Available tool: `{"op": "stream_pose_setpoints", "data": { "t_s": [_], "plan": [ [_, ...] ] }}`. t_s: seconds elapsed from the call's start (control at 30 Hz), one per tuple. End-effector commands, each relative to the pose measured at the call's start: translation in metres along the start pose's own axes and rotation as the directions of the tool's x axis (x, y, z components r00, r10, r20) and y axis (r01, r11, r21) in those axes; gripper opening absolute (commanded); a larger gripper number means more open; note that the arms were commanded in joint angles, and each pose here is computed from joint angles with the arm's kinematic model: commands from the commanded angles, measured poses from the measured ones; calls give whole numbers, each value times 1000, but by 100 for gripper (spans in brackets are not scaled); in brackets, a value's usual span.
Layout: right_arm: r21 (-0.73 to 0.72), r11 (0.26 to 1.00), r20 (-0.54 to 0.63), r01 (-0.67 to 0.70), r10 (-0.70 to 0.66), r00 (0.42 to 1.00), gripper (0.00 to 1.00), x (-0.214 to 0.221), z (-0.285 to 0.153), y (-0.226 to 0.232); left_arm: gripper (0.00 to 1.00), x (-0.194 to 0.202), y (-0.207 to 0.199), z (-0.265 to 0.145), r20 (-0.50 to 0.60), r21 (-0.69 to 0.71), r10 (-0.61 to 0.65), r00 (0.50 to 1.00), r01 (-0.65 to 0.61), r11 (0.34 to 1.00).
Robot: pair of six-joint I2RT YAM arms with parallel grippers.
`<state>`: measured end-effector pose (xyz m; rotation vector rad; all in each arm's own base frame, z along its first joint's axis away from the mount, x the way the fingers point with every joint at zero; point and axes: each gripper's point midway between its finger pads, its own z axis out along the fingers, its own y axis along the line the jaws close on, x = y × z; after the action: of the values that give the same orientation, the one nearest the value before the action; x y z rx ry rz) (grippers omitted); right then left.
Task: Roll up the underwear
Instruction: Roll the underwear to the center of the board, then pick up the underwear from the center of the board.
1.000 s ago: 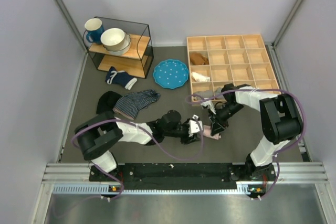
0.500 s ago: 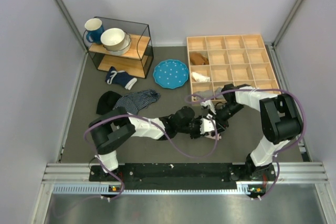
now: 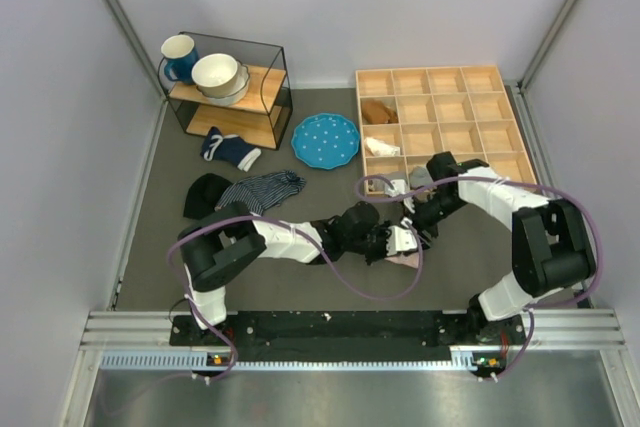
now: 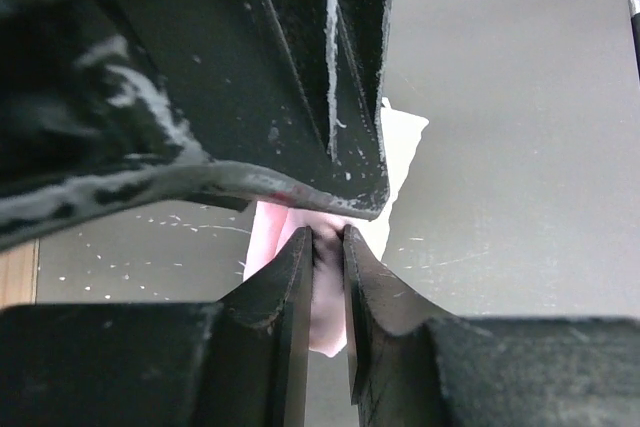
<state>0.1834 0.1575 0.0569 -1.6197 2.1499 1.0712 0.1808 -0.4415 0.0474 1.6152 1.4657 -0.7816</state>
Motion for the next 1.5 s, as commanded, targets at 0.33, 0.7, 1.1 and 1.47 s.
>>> {"op": "stream_pose_setpoints", "data": {
  "t_s": [0.33, 0.7, 1.1, 1.47],
  "plan": [
    [86, 988, -102, -125, 134, 986, 65, 27, 15, -25, 19, 32, -10, 4, -107, 23, -62, 992, 65, 998],
    [13, 981, -162, -195, 195, 967, 23, 35, 29, -15, 22, 28, -4, 2, -96, -16, -69, 993, 68, 998],
    [41, 992, -47, -116, 118, 992, 2, 6, 7, -8, 45, -20, 16, -86, 29, -196, -160, 987, 163, 967],
    [371, 926, 92, -73, 42, 995, 1, -31, -99, -50, 46, -33, -3, -195, -33, -257, -205, 978, 190, 947]
  ]
}}
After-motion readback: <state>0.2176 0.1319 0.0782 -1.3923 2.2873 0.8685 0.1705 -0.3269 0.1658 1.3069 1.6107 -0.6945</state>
